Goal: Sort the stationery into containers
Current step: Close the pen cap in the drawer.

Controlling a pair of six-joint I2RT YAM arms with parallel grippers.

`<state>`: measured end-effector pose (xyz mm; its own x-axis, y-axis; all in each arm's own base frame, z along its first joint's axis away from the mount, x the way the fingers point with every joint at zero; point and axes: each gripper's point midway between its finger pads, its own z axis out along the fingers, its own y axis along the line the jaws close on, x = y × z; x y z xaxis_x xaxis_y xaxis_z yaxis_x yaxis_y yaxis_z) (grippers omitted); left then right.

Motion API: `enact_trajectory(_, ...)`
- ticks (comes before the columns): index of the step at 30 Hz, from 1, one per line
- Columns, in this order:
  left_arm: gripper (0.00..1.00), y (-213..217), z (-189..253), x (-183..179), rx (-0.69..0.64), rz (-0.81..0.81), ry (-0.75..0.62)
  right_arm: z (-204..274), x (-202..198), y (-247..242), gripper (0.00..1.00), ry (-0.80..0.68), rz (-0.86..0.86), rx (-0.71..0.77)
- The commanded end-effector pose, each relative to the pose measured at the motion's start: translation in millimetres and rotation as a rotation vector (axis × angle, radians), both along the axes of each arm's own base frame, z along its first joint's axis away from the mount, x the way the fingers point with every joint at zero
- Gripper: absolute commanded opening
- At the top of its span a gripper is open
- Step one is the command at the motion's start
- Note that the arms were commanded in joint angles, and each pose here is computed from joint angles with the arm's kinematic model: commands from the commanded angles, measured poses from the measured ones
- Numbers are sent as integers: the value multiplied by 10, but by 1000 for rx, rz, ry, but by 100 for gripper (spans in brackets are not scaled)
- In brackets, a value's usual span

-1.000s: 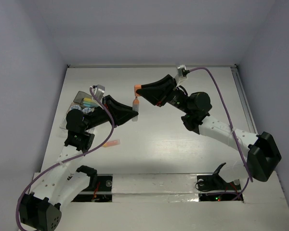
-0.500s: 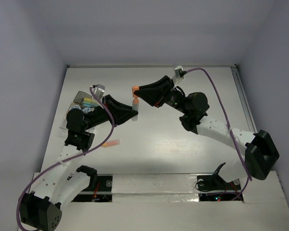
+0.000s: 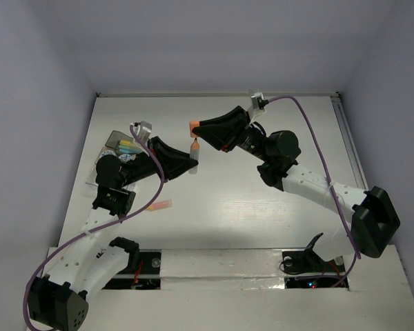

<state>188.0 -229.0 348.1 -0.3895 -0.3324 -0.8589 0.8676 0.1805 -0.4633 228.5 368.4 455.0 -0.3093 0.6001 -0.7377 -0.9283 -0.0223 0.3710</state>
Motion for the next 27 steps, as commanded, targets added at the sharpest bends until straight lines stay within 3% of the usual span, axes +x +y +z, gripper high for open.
enact_trajectory(1,0,31,200,-78,-19,-1,-99,219,-54,-23,0,-65,-6,36)
enact_trajectory(27,0,88,336,-70,-46,29,-137,-79,-4,14,0,-20,-3,15)
